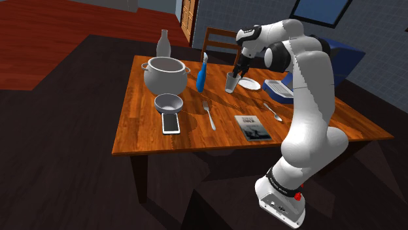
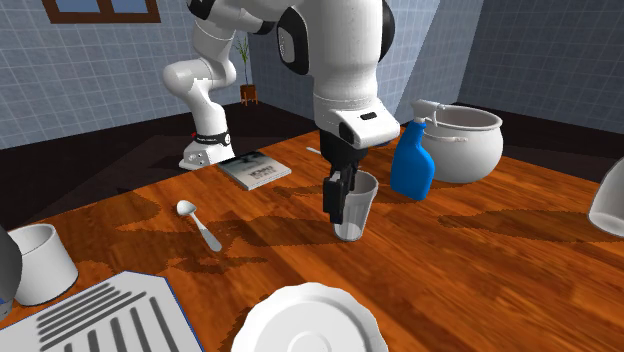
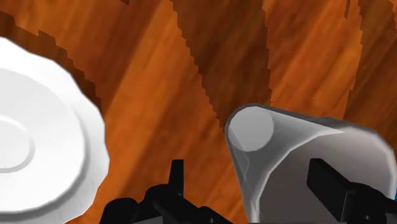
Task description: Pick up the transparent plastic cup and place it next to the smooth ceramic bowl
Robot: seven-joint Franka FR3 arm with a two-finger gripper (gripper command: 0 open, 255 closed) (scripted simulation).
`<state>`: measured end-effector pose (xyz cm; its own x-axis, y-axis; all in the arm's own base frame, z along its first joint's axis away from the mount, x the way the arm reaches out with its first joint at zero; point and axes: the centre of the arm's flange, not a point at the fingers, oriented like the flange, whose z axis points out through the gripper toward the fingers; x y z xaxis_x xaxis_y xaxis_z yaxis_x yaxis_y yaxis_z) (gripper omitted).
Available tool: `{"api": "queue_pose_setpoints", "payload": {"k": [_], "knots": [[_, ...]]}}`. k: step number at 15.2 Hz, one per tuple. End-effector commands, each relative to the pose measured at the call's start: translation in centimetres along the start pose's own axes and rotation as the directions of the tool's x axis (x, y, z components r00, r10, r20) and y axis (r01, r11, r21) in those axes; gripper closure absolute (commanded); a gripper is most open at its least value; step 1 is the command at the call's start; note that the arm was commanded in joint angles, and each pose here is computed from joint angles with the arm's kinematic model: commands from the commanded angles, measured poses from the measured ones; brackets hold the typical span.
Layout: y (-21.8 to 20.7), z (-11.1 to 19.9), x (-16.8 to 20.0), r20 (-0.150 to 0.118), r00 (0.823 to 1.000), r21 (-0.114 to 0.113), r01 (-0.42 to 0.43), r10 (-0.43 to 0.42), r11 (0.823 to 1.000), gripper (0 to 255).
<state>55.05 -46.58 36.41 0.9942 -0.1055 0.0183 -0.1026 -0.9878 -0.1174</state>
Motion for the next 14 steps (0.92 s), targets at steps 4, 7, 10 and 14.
{"api": "queue_pose_setpoints", "payload": {"k": [4,7,10,14], "knots": [[-0.1,0.34,0.04,-0.001,1.0,0.0,0.0,0.0,1.0,0],[-0.1,0.34,0.04,-0.001,1.0,0.0,0.0,0.0,1.0,0],[-0.1,0.34,0.04,-0.001,1.0,0.0,0.0,0.0,1.0,255],[-0.1,0.34,0.04,-0.001,1.0,0.0,0.0,0.0,1.0,255]]}}
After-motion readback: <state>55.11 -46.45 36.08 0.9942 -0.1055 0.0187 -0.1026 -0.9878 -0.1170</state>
